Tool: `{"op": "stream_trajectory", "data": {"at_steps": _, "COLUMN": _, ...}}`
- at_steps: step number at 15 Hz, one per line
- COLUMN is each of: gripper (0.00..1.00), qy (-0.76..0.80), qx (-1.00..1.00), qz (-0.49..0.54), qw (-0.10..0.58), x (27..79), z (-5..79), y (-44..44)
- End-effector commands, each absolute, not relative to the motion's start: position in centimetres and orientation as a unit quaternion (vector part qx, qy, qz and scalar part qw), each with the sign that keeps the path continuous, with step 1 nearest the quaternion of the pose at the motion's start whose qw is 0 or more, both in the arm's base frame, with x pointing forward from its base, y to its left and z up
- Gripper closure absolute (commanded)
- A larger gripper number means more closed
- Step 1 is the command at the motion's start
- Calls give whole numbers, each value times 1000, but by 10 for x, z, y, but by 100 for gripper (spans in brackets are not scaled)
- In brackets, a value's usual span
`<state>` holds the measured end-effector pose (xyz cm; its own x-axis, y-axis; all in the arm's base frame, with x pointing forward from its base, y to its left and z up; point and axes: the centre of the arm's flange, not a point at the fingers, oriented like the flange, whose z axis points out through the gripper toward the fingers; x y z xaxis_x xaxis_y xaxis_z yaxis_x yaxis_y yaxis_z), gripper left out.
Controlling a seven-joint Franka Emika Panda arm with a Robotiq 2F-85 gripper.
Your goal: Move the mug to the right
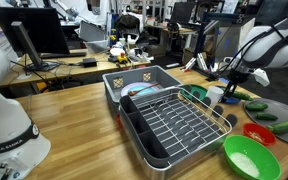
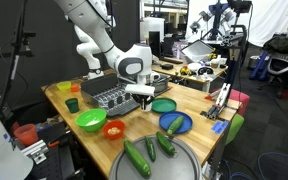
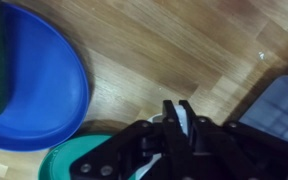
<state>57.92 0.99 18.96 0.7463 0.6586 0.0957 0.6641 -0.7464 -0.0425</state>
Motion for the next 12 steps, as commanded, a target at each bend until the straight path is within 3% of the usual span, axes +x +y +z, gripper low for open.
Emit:
{"op": "stream_trajectory", "data": {"at_steps": 1, "gripper": 98, "qy": -430, "qx": -902, "qz": -14, "qw": 24, "x": 561, "z": 204, "y": -3}}
{"op": "stream_trajectory", "data": {"at_steps": 11, "gripper": 98, "qy": -554, "qx": -831, "qz": 52, "qw": 0, "x": 551, "z": 204, "y": -41}}
{"op": "stream_trajectory", "data": {"at_steps": 12, "gripper": 91, "qy": -537, "qx": -842, "qz": 53, "qw": 9, "x": 554, "z": 197, "y": -37}}
